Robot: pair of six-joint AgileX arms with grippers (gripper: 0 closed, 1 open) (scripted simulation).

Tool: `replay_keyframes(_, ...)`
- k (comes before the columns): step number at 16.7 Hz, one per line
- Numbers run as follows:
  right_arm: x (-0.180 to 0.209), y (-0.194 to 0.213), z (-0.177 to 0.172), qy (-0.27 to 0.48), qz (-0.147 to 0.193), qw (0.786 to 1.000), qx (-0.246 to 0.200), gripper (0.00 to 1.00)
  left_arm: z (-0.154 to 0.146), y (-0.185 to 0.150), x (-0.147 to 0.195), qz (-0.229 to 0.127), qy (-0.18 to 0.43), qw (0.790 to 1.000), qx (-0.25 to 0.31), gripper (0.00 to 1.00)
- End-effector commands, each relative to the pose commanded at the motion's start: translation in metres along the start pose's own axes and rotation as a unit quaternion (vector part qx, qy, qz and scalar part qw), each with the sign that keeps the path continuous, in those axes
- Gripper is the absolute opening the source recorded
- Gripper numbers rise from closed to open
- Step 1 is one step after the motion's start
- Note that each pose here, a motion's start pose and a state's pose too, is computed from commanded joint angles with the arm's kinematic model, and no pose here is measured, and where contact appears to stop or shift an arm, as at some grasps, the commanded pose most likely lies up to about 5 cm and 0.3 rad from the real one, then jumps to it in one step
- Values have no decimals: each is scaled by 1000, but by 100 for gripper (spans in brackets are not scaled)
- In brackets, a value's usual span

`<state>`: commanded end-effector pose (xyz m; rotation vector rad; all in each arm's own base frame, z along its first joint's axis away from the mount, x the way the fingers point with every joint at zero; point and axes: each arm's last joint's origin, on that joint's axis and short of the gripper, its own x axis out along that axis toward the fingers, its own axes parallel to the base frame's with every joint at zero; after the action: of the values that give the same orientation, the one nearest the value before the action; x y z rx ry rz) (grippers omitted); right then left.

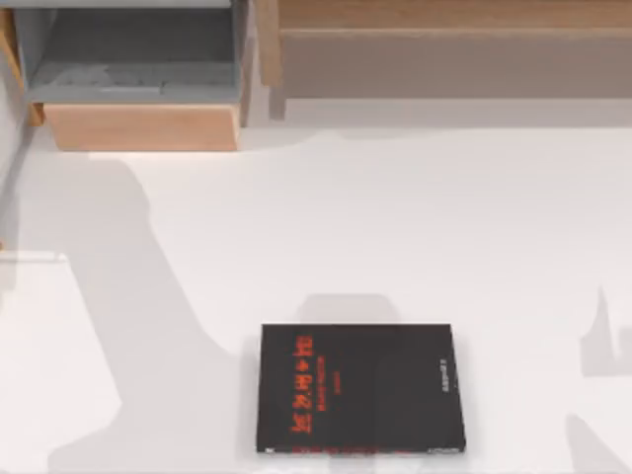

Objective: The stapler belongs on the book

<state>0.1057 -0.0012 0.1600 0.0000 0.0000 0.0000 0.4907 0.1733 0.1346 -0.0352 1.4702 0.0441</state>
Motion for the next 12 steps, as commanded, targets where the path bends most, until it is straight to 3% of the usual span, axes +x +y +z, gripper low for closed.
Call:
replay_keyframes(6, 0, 0, 0, 0, 0, 1000, 0, 100, -10, -5, -64, 9, -46, 998, -35, 0)
replay_keyframes(12, 0, 0, 0, 0, 0, 1000, 0, 100, -31, -73, -166, -4, -144, 989, -40, 0)
